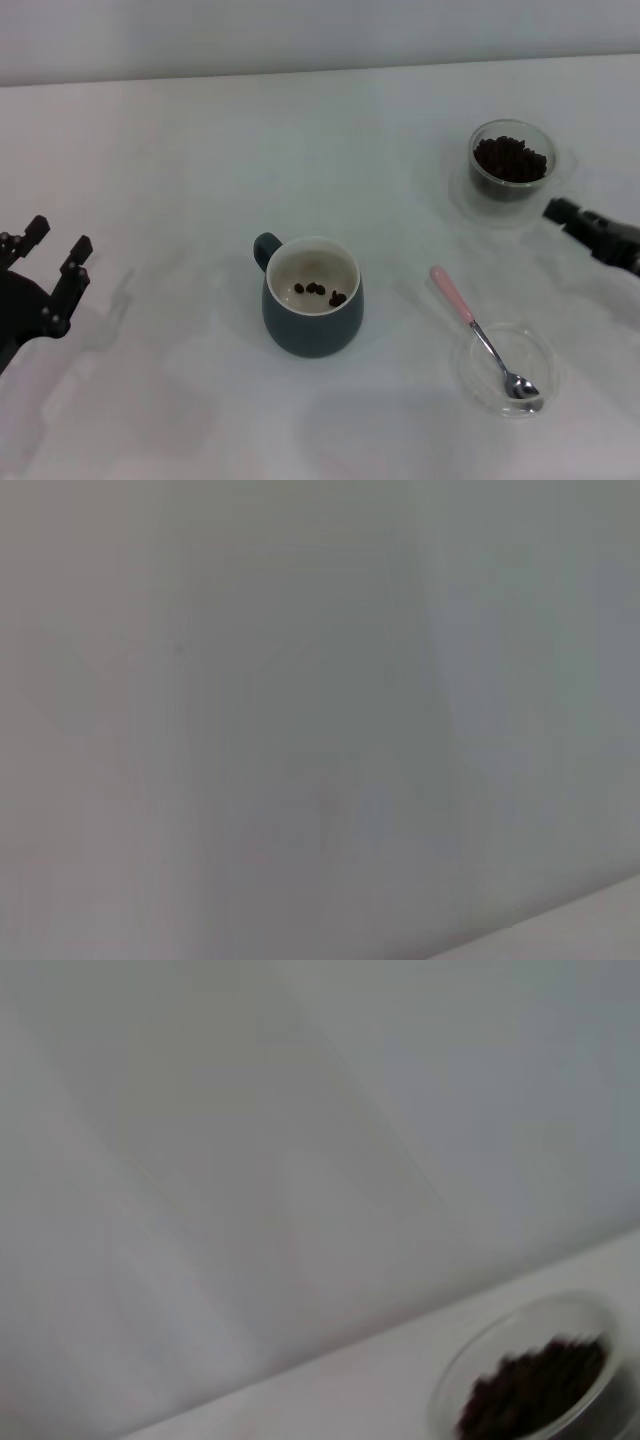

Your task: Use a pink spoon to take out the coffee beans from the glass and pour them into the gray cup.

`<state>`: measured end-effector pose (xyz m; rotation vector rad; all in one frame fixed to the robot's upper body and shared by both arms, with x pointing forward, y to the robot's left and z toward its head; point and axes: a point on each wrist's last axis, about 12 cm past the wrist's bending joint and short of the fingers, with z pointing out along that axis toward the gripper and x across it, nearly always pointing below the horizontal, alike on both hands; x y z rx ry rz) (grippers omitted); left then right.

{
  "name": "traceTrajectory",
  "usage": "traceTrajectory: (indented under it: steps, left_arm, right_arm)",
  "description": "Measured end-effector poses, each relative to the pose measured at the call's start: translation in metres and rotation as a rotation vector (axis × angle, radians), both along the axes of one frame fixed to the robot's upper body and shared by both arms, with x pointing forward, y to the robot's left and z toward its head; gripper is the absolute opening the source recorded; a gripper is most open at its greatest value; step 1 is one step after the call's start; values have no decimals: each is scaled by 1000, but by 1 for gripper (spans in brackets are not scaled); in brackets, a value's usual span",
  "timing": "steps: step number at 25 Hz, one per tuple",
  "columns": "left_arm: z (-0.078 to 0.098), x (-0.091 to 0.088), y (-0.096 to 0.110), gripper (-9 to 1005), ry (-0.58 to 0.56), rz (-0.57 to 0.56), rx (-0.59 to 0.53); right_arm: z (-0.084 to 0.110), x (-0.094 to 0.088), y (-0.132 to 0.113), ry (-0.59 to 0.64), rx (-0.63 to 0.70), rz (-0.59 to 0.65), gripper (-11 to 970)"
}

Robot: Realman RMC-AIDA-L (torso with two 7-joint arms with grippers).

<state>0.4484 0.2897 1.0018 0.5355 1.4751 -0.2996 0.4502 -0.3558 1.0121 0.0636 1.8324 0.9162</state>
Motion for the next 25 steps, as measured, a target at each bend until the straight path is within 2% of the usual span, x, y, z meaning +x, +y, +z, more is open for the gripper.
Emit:
traceTrajectory:
  steps: [11,22,25]
  left_arm:
    - [2,1,8,461,-15,80,-22]
    - [10,16,11,461,-61,154,-61]
    - [14,20,15,462,-81,198,-78]
  right_arm:
    - [19,6,-49,-177,-189,-216,283]
    - [16,14,-67,-241,-450,-379,314]
    - [17,20,-66,-275,-530,-400,429]
